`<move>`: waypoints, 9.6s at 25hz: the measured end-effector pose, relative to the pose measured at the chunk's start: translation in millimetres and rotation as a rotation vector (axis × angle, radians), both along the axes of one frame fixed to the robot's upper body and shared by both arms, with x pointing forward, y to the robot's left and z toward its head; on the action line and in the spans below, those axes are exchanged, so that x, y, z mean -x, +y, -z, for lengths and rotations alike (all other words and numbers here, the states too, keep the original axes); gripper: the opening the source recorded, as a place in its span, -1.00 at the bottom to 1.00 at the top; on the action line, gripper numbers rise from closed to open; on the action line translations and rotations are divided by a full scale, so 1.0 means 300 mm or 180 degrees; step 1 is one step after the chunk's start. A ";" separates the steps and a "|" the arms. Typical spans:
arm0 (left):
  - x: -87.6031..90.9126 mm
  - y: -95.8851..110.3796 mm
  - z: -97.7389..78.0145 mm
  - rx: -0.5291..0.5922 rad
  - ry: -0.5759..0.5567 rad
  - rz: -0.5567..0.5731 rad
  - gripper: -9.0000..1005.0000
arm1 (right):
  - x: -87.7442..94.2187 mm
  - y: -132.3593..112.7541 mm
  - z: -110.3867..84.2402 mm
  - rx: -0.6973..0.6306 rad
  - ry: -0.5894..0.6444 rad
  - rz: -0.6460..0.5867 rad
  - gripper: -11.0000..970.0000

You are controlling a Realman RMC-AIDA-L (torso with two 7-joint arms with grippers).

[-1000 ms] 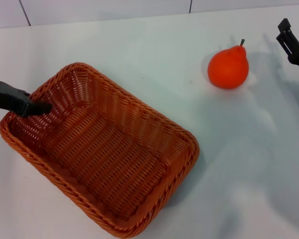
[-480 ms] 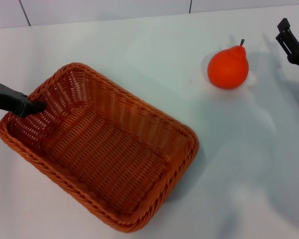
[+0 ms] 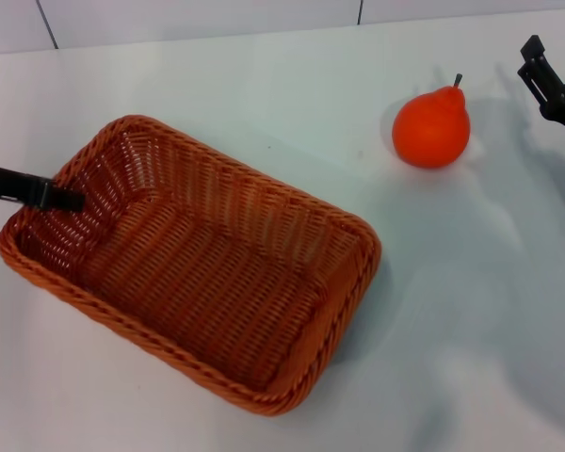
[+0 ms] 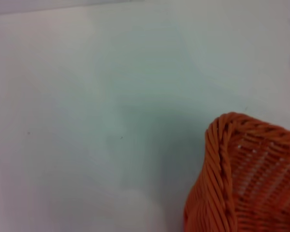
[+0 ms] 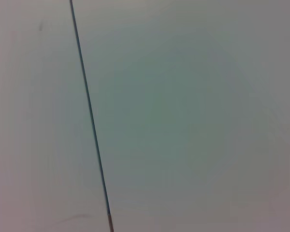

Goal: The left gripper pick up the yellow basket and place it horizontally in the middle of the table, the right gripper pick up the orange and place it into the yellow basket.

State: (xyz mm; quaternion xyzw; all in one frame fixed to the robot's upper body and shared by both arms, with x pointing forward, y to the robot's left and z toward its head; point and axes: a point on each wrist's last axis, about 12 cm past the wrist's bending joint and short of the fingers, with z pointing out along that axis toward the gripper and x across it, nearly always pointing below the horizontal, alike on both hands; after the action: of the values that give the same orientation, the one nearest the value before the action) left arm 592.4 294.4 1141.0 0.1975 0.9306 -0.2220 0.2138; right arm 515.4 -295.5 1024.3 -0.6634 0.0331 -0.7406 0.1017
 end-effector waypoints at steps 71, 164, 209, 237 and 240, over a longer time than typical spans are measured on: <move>0.011 0.038 0.140 0.1112 -0.0149 -0.1784 -0.68 | -0.066 0.002 0.008 -0.0011 0.0273 0.0081 0.95; 0.167 0.168 0.199 0.1216 -0.3986 -0.2200 0.80 | -0.153 0.173 0.039 0.0121 0.0889 -0.0469 0.24; 0.170 0.148 0.246 0.1124 -0.3836 -0.2349 0.80 | -0.235 0.557 -0.174 0.0100 0.0160 -0.2099 0.89; 0.269 0.228 0.358 0.0158 -0.3621 -0.2563 0.80 | -0.063 -0.061 -0.015 -0.0112 0.0125 0.0316 0.95; 0.274 0.227 0.373 0.0062 -0.3556 -0.2551 0.80 | -0.052 -0.069 -0.003 -0.0106 0.0182 0.0352 0.95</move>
State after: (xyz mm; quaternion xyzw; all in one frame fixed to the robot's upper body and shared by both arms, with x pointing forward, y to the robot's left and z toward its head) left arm 510.2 362.5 1029.1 -0.0790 0.6800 0.0010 0.7290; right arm 531.0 -316.2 1025.1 -0.6797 0.0849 -0.7252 0.0706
